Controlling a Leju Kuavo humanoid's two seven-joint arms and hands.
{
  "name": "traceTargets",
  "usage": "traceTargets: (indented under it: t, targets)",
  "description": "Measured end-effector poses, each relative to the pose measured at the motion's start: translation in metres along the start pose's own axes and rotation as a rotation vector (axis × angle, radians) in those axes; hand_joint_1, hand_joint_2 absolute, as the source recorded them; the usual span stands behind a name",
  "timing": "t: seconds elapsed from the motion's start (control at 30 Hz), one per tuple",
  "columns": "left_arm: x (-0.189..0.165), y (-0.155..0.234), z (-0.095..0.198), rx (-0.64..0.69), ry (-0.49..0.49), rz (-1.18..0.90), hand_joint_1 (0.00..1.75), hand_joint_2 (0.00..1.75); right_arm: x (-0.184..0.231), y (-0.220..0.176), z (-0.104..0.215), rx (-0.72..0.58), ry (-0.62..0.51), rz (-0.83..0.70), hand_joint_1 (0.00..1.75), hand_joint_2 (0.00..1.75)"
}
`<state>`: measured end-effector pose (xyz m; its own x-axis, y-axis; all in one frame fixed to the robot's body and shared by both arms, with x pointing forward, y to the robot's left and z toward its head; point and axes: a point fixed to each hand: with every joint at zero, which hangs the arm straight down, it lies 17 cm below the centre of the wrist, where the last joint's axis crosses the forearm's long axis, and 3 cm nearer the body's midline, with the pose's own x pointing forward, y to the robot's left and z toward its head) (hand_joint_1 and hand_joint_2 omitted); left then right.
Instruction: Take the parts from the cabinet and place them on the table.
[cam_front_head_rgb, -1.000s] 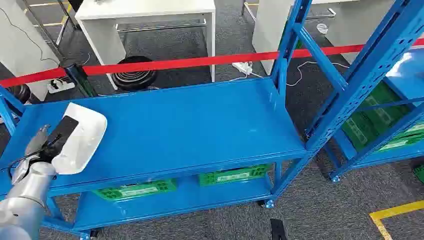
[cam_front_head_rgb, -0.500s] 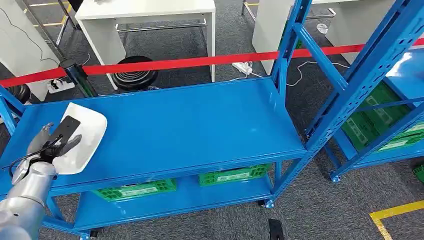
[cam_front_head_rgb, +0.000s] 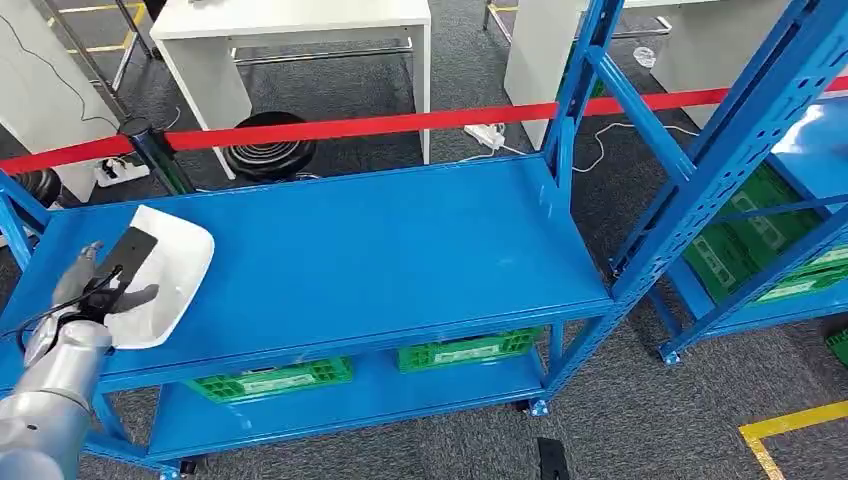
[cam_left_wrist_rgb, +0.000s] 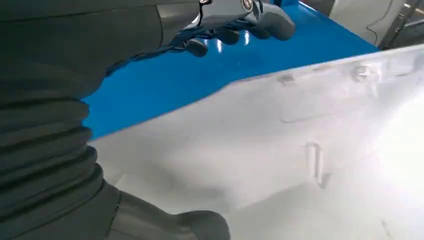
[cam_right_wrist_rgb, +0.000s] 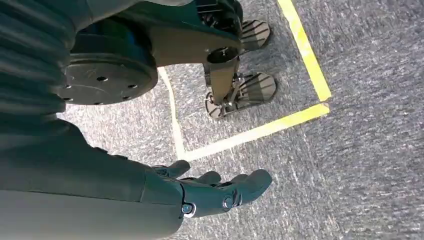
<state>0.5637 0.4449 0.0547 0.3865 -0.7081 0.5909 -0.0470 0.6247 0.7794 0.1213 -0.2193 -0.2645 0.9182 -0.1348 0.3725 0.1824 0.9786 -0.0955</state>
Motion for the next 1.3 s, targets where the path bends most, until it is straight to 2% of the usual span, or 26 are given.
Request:
traceTargets:
  t: [0.57,0.77,1.07,1.3]
  targets:
    - [0.011,-0.017,0.003,-0.052,0.002,0.022,0.00,1.75,0.003,-0.002,0.000,-0.011,-0.014,-0.008,0.00,1.75]
    - [0.028,-0.037,0.008,-0.089,-0.017,0.033,0.00,1.75,0.004,-0.008,-0.001,-0.032,-0.021,-0.051,0.00,1.75]
    - [0.076,-0.070,0.017,-0.146,-0.054,0.040,0.00,1.75,-0.006,-0.016,-0.002,-0.061,0.031,-0.081,0.00,1.75]
    - [0.080,-0.067,0.017,-0.152,-0.101,0.099,0.00,1.75,0.002,-0.017,-0.002,-0.065,-0.026,-0.068,0.00,1.75]
